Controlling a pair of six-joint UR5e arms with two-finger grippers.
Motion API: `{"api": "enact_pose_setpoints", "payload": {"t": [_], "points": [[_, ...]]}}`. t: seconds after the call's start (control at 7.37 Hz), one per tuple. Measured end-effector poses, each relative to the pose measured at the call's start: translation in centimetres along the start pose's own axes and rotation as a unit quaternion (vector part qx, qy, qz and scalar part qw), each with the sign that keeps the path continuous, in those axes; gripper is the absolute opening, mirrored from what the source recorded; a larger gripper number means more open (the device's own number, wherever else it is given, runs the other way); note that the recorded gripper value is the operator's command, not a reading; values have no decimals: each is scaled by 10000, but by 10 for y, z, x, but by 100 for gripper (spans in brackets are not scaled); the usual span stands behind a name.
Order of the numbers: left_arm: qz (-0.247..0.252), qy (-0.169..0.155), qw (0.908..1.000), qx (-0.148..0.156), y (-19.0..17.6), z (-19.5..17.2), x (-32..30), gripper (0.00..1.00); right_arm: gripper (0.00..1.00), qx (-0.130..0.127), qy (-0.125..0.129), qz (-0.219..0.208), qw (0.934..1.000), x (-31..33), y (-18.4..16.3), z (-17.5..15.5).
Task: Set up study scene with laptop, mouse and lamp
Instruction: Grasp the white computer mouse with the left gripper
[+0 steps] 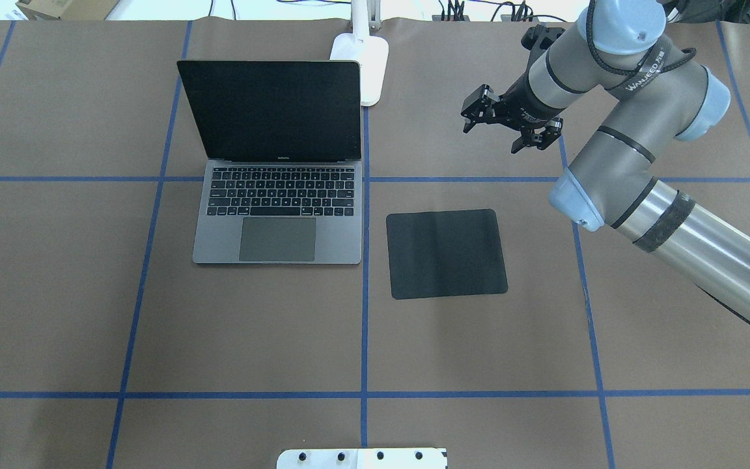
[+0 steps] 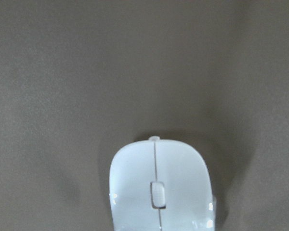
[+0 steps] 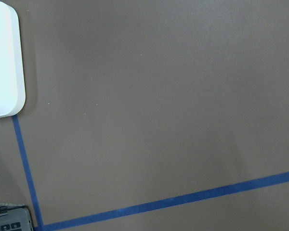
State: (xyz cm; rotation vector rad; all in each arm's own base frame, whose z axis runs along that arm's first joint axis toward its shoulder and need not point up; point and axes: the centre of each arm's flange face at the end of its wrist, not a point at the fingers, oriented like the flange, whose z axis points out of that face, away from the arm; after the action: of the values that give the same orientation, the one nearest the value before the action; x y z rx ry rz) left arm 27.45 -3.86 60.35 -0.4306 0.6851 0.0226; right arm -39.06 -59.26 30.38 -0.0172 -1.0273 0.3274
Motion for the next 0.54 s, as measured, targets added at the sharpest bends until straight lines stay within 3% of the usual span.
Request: {"api": "enact_pose_setpoints", "payload": {"t": [0.54], "points": [[16,77,10000,-21,-2,-1,-4,44,99,17,-11,-23,10000,-2,3,-1]]}}
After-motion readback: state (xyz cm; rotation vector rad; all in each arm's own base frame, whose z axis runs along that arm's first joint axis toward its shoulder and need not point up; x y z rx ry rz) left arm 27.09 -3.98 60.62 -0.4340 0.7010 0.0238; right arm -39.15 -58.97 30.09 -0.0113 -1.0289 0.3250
